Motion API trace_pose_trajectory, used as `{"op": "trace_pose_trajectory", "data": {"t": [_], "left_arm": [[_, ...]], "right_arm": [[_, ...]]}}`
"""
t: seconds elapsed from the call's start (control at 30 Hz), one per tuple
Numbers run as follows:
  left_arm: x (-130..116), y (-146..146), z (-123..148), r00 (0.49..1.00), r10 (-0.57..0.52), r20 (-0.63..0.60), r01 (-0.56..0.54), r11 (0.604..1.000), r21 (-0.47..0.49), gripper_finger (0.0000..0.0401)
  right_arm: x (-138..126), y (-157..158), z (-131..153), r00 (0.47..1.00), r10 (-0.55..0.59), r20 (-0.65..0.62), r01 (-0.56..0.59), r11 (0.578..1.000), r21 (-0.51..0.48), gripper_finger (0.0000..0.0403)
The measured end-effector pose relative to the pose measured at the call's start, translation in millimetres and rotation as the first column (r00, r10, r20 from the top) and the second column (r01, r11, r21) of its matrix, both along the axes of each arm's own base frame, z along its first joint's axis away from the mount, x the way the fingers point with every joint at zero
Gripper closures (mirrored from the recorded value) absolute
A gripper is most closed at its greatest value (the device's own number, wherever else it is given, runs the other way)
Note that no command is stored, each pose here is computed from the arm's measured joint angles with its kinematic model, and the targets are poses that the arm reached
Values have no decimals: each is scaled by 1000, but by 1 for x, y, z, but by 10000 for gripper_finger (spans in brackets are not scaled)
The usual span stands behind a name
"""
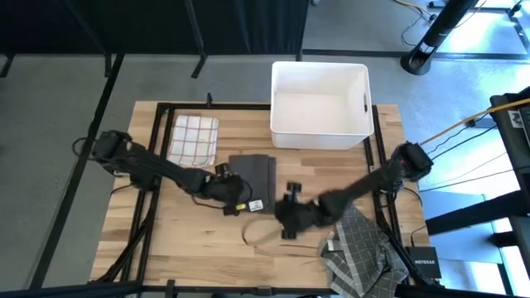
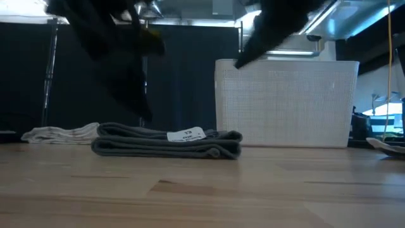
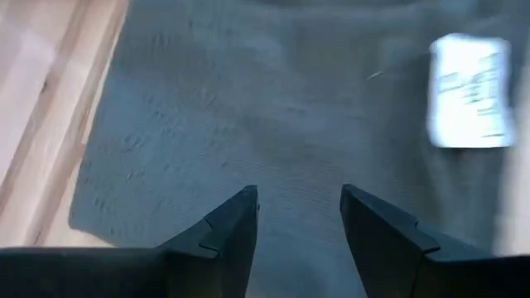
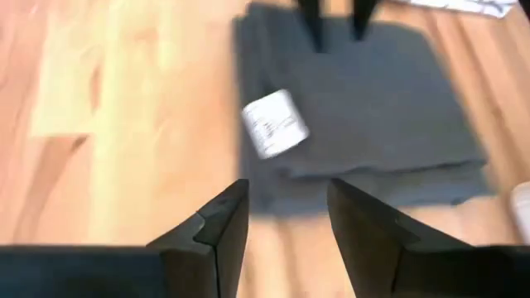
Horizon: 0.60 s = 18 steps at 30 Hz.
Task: Fold towel
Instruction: Fold the grey towel and put beside the white towel
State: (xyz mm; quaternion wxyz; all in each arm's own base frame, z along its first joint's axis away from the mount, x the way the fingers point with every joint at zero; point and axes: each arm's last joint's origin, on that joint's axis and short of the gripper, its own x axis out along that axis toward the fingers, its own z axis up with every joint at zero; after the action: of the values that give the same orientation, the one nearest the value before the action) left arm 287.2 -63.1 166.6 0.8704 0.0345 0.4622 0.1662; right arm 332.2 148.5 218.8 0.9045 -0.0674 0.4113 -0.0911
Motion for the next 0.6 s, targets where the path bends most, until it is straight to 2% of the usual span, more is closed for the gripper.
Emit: {"op": "trace_pose_trajectory", "data": {"t": [0.17, 0.27, 0.4, 0.53, 0.6], "left_arm": [[10, 24, -33, 991, 63, -118, -59, 998, 34, 235], [14, 43, -40, 980, 141, -139, -131, 988, 77, 235], [11, 77, -42, 942, 306, -136, -282, 943, 176, 235], [4, 110, -42, 890, 428, -156, -400, 898, 183, 235], [2, 127, -42, 878, 448, -171, -413, 887, 205, 235]], "right_arm": [[-23, 36, -33, 992, -42, 118, 43, 999, 1, 236], [-32, 48, -52, 986, -54, 158, 56, 998, -4, 236], [-37, 56, -65, 980, -62, 189, 67, 998, -19, 236], [-36, 57, -71, 983, -58, 175, 62, 998, -18, 236], [-36, 57, -71, 983, -58, 176, 61, 998, -17, 236]]}}
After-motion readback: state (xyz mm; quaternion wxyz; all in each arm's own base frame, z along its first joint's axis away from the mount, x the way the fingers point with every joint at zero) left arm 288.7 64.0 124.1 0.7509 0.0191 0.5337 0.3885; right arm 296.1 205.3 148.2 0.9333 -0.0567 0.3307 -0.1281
